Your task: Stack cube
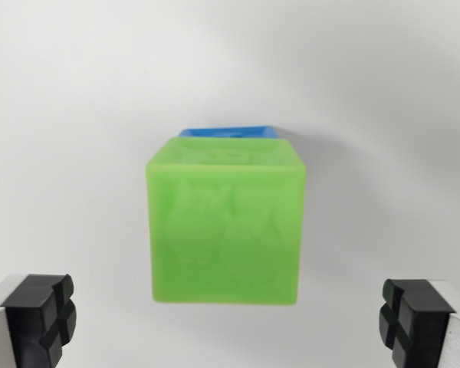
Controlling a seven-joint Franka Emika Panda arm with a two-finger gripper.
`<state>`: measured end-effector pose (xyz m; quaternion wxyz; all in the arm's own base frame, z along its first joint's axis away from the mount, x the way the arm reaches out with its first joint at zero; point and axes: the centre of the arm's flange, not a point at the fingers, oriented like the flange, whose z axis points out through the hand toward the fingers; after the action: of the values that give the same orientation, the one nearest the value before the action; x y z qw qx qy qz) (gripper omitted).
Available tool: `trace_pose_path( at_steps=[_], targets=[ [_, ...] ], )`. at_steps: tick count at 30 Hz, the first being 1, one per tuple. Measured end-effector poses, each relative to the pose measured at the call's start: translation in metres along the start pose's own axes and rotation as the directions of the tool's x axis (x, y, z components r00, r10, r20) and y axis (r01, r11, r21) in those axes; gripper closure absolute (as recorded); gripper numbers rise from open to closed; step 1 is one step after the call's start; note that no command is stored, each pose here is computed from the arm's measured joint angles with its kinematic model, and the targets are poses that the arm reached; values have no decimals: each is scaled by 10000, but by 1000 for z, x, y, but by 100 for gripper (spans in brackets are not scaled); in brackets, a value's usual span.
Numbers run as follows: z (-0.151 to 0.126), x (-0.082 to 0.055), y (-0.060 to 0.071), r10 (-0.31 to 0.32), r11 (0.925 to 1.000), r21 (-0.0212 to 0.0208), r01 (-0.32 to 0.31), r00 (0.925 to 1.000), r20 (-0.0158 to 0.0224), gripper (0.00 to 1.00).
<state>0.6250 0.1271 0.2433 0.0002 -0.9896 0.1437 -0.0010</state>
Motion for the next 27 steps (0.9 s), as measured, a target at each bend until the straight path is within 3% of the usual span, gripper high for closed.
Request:
trace_pose_path(
  at_steps=[18, 27],
  targets=[
    [-73, 0, 0, -7, 10000, -23, 7, 10000, -3, 0],
    [-114, 0, 0, -7, 10000, -24, 7, 10000, -26, 0]
  ],
)
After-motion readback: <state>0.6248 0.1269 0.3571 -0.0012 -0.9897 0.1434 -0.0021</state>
